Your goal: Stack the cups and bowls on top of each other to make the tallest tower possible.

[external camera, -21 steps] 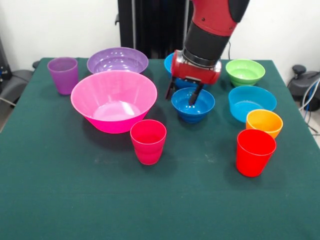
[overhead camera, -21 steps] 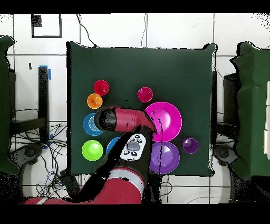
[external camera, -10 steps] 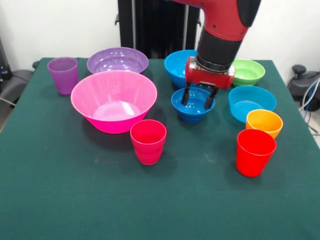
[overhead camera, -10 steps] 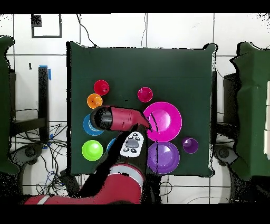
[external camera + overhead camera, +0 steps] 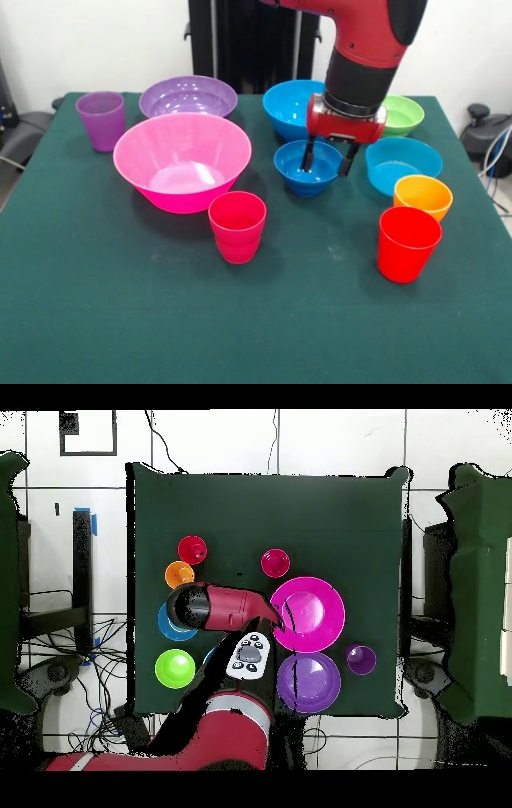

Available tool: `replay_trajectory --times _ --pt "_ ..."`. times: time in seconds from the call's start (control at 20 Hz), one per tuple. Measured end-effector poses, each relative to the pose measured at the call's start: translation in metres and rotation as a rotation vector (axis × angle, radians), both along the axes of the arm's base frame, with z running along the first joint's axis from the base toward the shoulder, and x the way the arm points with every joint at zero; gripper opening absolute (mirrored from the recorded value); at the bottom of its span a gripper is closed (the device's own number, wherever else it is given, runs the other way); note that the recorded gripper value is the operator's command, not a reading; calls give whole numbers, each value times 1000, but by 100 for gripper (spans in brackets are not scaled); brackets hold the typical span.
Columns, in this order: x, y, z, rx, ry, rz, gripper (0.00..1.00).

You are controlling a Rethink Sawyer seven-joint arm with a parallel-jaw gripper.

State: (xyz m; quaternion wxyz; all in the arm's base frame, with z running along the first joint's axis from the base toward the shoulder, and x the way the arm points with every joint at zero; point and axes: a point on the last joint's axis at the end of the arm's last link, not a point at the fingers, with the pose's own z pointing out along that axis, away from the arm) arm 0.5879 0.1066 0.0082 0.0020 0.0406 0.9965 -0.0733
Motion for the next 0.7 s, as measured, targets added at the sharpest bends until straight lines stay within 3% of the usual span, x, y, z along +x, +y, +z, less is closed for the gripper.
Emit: replay_trajectory --times 0.7 --pt "-6 10 -10 6 18 -13 100"
